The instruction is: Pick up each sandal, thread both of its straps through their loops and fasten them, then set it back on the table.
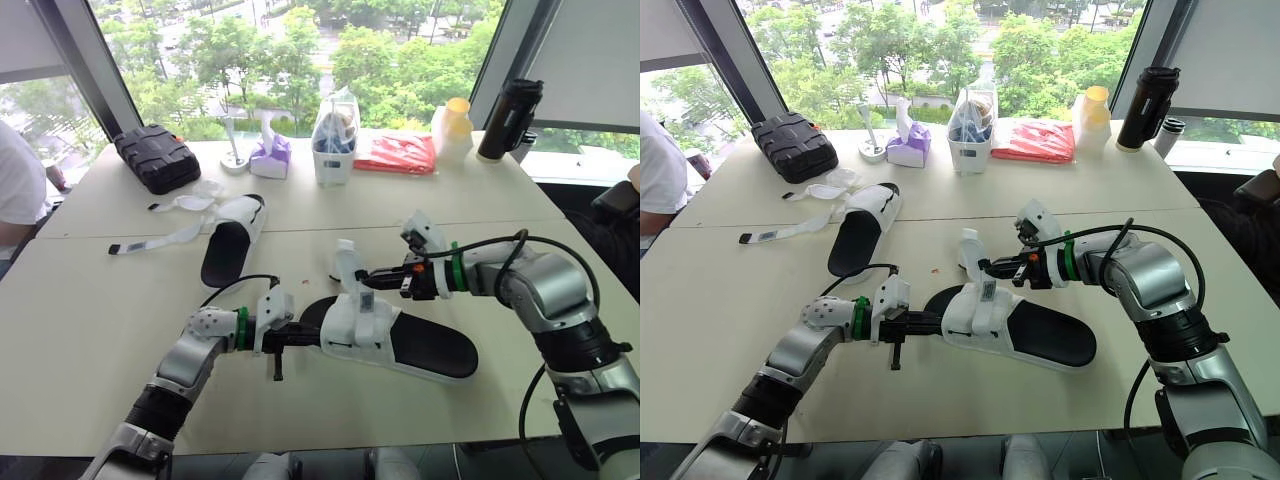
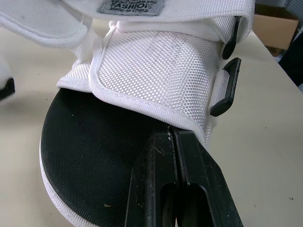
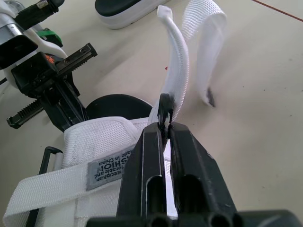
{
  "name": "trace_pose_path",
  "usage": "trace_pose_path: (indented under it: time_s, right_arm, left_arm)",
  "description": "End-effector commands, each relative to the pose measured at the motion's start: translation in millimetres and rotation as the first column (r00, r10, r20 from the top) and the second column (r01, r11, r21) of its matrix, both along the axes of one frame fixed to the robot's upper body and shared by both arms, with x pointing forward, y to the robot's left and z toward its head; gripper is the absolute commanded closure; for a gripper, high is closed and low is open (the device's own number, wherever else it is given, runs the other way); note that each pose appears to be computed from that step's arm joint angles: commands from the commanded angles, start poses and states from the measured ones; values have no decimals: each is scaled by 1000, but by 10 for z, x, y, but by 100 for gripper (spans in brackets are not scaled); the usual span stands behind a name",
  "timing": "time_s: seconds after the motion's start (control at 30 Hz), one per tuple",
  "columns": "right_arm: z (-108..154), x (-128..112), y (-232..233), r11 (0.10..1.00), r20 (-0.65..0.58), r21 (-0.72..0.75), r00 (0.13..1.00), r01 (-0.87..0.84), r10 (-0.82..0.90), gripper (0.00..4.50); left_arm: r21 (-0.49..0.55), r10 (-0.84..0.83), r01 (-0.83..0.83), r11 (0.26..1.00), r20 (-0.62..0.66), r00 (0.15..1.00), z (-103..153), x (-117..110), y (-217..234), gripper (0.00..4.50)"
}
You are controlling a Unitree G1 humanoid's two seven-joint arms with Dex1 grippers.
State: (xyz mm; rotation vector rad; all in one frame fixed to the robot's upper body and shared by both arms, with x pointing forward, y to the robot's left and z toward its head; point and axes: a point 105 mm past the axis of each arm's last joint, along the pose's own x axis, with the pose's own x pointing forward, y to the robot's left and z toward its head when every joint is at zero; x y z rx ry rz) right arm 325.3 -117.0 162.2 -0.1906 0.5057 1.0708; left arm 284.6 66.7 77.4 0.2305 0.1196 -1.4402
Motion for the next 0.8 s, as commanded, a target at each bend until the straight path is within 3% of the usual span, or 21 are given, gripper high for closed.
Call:
trace_pose_path:
  time_s: [0.03,0.3,0.53,0.8]
  right_arm:
    - [209,-15,5,1000,66,16,998,-16,15,441]
    - [426,-86,-49,999,138,22,990,-40,37,441]
    - [624,-218,-7,986,393,-35,905,-161,161,441]
    - [588,-232,-79,981,405,-65,894,-182,192,441]
  left_arm:
    - [66,-19,24,997,-80,997,-246,-100,-18,450]
    - [67,-17,22,998,-87,996,-255,-106,-17,450]
    - [68,-19,25,997,-92,996,-265,-123,-14,450]
    - [73,-21,28,997,-95,995,-272,-124,-17,450]
